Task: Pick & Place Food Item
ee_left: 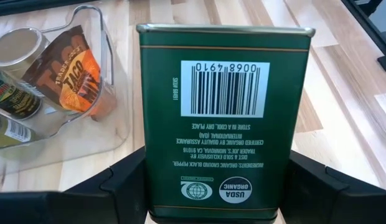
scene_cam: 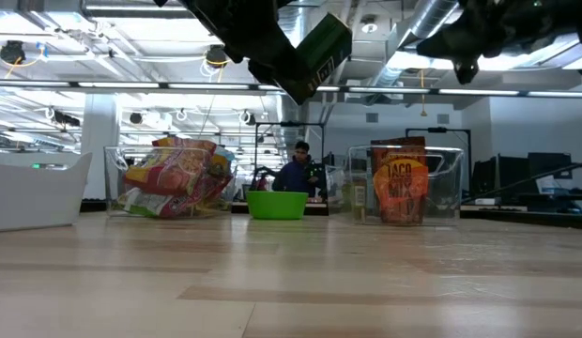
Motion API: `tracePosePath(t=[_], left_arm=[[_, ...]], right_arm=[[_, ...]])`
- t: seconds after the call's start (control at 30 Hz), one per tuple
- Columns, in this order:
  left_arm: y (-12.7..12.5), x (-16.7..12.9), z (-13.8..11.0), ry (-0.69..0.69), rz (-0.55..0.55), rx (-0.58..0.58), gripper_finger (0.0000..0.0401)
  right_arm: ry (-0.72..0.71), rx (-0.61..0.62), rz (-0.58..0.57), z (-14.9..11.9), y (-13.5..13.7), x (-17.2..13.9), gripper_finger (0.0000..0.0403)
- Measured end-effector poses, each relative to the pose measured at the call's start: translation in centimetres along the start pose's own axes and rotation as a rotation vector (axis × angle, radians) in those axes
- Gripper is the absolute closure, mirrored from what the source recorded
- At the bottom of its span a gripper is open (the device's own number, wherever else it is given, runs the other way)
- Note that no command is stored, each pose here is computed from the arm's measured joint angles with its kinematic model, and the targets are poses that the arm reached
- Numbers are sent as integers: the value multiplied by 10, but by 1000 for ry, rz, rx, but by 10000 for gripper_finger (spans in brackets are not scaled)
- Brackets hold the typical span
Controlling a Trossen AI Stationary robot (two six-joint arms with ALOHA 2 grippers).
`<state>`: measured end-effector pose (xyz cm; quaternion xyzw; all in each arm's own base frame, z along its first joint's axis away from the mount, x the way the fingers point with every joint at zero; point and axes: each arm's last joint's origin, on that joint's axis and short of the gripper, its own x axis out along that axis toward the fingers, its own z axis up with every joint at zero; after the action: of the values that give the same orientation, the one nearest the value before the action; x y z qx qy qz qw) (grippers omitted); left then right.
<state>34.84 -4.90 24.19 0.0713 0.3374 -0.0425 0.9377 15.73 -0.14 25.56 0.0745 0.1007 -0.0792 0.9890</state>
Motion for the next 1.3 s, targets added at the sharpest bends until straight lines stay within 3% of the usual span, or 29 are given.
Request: tracePosePath(t=[0.27, 0.5, 0.7, 0.97, 1.3], left_arm=[[0, 0, 0, 0, 1, 0, 132], [0, 0, 0, 0, 1, 0, 132], [0, 0, 0, 1, 16, -3, 132], [1, 0, 0, 1, 27, -8, 132], [1, 0, 0, -1, 28, -8, 132]], right_arm=[[26, -147, -46, -9, 20, 16, 403], [53, -274, 6, -7, 42, 34, 403], [80, -327, -26, -1, 64, 51, 403], [99, -351, 25, 7, 91, 70, 403], [176, -394, 18, 3, 99, 91, 402]])
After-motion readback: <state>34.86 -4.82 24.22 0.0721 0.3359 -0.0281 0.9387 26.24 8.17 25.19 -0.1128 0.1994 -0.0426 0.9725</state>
